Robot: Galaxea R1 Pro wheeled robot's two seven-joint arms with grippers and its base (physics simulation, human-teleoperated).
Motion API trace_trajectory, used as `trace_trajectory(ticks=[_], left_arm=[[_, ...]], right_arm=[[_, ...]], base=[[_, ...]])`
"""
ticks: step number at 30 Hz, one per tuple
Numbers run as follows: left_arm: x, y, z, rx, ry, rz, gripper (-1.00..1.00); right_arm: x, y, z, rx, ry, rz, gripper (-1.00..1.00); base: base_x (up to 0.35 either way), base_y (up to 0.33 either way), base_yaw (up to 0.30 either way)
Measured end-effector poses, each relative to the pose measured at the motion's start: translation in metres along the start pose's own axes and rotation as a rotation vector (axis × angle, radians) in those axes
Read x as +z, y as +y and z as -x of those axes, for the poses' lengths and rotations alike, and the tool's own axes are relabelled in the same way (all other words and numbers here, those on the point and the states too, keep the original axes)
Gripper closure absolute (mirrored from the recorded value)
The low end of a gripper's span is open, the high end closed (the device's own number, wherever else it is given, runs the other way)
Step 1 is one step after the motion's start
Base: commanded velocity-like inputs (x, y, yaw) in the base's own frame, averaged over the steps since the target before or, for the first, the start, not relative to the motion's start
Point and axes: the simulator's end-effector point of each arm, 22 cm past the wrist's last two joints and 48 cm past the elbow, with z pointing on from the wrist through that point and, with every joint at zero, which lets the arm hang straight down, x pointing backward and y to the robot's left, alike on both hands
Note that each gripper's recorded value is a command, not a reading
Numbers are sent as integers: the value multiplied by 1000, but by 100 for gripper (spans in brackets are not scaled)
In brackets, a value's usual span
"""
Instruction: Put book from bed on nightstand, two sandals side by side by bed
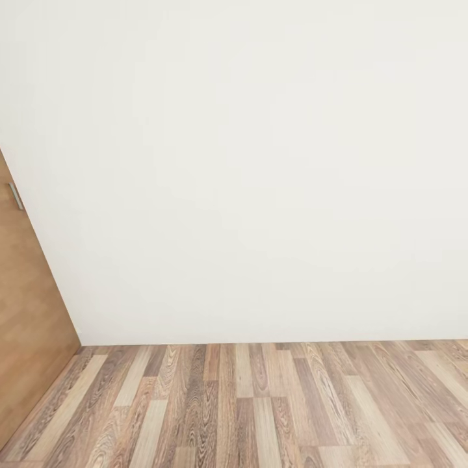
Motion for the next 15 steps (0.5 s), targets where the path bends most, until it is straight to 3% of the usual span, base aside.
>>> trace_trajectory(ticks=[15], left_arm=[[0, 0, 0, 0, -1, 0, -100]], right_arm=[[0, 0, 0, -1, -1, 0, -100]], base=[[0, 0, -4]])
